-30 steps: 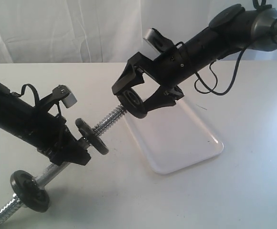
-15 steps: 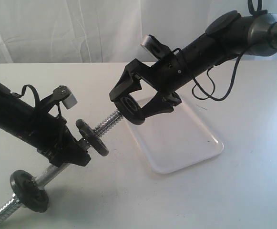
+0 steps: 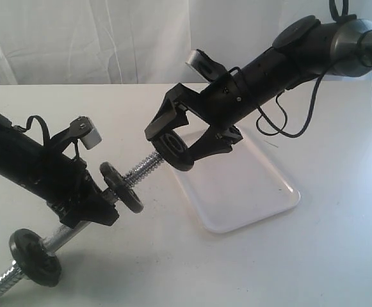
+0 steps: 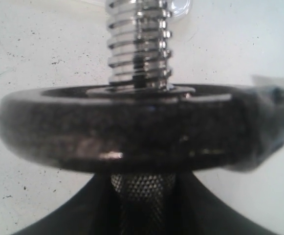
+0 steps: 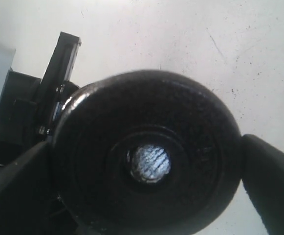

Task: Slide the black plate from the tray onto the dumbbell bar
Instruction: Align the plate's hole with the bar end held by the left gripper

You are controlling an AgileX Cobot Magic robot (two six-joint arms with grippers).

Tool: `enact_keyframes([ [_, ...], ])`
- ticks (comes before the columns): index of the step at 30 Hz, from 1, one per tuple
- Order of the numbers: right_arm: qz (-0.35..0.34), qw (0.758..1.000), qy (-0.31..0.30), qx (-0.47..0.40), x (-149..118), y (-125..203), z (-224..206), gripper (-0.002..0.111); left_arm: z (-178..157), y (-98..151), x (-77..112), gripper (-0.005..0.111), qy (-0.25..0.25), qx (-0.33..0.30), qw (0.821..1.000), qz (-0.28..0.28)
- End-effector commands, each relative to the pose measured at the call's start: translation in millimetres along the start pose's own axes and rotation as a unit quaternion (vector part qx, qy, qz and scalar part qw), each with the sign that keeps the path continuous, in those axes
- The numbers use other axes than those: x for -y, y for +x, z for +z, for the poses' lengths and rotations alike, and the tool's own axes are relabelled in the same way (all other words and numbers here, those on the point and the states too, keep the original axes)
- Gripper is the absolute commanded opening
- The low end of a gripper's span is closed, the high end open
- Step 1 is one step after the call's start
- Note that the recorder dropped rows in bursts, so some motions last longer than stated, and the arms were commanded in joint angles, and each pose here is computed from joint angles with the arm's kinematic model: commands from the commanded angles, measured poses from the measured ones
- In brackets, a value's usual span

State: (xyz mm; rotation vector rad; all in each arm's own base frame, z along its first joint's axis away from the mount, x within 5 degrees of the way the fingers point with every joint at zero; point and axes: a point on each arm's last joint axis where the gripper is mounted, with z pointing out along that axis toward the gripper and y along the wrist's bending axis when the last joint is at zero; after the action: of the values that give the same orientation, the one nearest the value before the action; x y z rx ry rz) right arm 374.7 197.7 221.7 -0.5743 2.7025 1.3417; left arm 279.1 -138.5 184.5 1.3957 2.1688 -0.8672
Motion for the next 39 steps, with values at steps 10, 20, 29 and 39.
enact_keyframes([
  [10,-0.023,0.999,-0.043,0.000,-18.5,1.5,1.2,0.000,-18.9,-32.7,26.4,0.000,0.083,0.121,0.987,0.069],
  [20,-0.035,0.998,-0.053,0.006,-20.4,0.4,1.1,0.000,-21.5,-38.0,31.7,0.000,0.104,0.159,0.975,0.113],
  [29,-0.038,0.997,-0.068,0.012,-25.5,-0.3,3.5,0.000,-21.3,-39.2,28.8,0.000,0.088,0.161,0.977,0.113],
  [39,-0.041,0.994,-0.099,0.026,-34.3,-2.3,6.3,0.000,-32.2,-49.5,33.4,0.000,0.058,0.200,0.966,0.151],
])
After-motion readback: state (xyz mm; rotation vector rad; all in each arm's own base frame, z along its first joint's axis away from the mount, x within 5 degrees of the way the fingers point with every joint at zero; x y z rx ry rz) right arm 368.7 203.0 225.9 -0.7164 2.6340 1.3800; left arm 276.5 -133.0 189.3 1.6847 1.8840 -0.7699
